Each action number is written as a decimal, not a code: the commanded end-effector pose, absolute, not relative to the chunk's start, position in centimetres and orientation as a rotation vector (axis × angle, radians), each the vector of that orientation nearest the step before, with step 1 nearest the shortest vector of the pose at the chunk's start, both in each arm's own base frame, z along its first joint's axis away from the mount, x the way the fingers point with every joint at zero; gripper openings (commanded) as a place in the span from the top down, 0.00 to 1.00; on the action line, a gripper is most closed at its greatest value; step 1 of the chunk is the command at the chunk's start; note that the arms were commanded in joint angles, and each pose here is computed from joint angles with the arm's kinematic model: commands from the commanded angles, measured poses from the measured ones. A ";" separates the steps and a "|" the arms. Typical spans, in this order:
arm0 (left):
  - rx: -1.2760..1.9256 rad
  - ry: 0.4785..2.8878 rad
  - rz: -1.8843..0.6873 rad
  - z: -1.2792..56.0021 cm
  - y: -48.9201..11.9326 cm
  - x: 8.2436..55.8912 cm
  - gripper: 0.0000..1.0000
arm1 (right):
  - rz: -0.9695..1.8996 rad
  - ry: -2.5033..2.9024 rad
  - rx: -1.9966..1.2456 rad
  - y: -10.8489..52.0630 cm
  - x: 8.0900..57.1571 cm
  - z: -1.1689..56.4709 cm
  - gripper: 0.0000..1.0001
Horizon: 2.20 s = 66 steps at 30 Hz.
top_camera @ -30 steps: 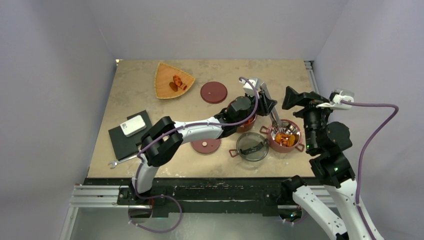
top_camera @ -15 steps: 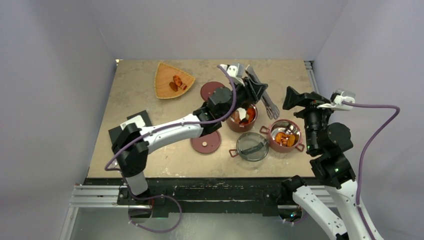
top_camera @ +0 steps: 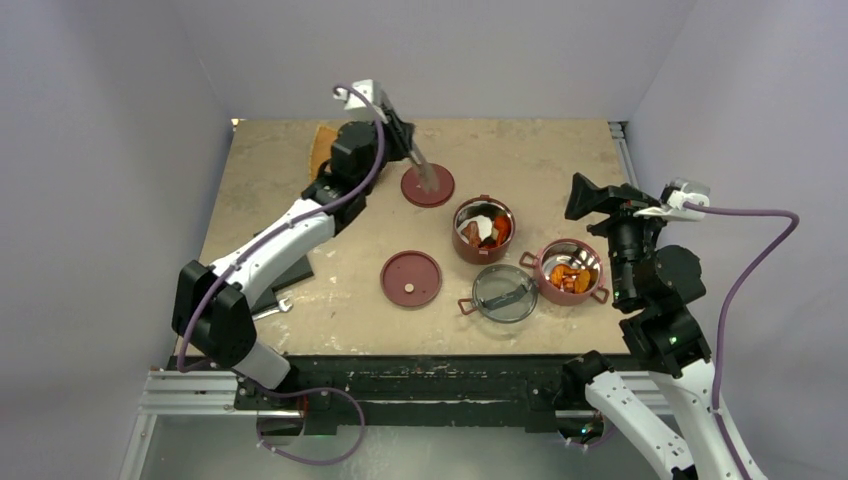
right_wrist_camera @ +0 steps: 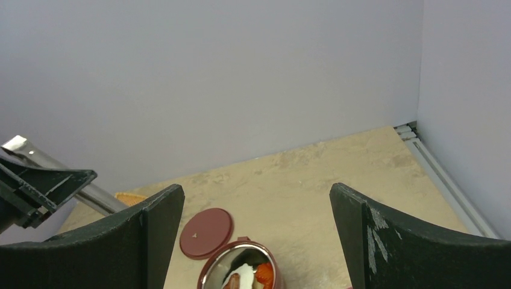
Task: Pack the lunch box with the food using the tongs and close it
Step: Pick up the fake food from the plate.
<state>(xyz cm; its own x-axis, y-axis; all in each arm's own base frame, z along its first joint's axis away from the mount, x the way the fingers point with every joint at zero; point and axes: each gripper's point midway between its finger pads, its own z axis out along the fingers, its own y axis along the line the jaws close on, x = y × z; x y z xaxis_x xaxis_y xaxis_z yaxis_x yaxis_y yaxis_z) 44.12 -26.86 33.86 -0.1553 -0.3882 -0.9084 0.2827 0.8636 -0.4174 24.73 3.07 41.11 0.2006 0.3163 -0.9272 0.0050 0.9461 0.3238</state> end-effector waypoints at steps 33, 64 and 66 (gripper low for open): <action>-0.286 1.615 -0.090 27.2 -6.8 59.8 0.63 | 0.230 1.347 0.290 3.0 24.7 41.5 0.05; -0.259 1.690 -0.163 22.8 -7.3 63.6 0.62 | 0.242 1.370 0.283 3.6 25.4 40.9 0.05; -0.259 1.690 -0.175 22.7 -7.5 63.7 0.62 | 0.241 1.371 0.284 3.6 25.4 40.8 0.05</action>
